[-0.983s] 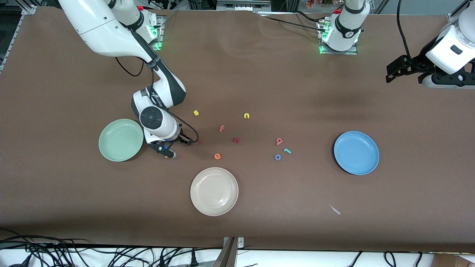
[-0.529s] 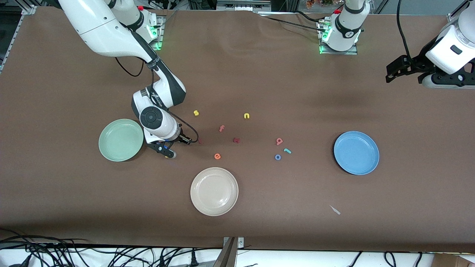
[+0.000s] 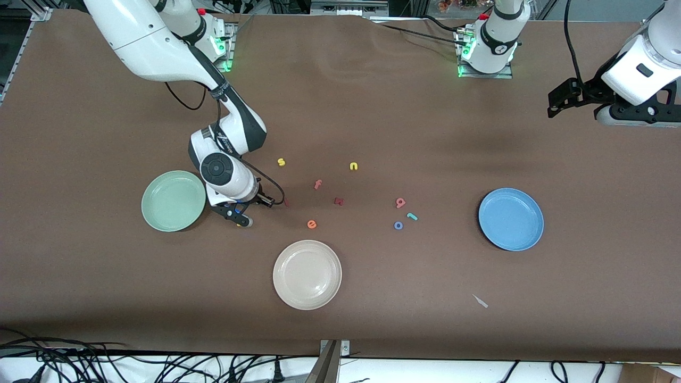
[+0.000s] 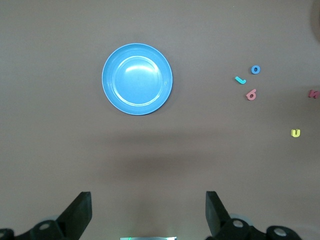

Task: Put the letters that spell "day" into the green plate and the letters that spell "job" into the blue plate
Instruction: 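Lower and grasp the cyan letter with the right gripper, then place the cyan letter in the green plate while the left gripper reaches letters, then grasp the cyan hook and green letter with the left and right grippers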

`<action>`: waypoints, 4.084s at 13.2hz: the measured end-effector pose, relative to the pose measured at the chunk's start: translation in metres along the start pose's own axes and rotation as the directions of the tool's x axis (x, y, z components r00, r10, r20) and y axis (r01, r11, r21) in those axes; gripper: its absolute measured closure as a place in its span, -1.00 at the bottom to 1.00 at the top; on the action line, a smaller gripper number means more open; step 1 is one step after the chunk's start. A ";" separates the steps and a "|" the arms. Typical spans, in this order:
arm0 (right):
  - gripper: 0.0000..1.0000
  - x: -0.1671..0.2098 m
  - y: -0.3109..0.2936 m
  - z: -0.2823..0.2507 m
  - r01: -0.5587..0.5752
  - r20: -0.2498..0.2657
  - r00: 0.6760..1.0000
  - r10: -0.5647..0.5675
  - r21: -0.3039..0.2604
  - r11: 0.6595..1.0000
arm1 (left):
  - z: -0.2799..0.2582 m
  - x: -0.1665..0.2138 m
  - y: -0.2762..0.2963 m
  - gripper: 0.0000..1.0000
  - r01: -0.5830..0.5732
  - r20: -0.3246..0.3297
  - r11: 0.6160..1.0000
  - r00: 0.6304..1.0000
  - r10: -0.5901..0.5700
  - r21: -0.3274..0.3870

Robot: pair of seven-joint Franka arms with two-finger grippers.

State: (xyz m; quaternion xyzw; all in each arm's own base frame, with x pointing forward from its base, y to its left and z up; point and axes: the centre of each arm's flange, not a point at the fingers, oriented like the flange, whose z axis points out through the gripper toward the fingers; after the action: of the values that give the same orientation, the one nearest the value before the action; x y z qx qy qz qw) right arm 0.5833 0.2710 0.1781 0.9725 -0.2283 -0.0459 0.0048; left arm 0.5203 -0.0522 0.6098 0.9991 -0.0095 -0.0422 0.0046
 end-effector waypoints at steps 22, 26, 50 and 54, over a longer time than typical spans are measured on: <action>0.50 0.023 -0.008 -0.042 0.082 0.009 0.997 -0.082 -0.038 0.996 | 0.107 0.048 0.103 -1.00 -0.119 -0.121 0.987 0.987 0.106 -0.104; 0.50 0.055 0.032 -0.057 0.228 0.039 0.974 -0.225 -0.118 0.967 | 0.180 0.065 0.154 -1.00 -0.173 -0.073 0.978 0.983 0.166 -0.115; -1.00 0.052 0.133 -0.060 0.409 0.002 0.913 -0.409 -0.011 0.912 | 0.436 0.122 0.222 -0.85 -0.222 -0.115 0.975 0.969 0.217 -0.030; -1.00 0.032 0.111 -0.059 0.332 0.005 0.943 -0.332 0.001 0.943 | 0.435 0.123 0.220 -0.79 -0.219 -0.117 0.975 0.970 0.214 -0.028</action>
State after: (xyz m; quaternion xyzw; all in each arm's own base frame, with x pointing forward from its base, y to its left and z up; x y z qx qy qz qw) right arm 0.5682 0.1568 0.2370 0.9969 -0.0614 -0.0485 -0.0035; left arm 0.6018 -0.2780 0.1678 0.9925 -0.1175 0.0149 0.0301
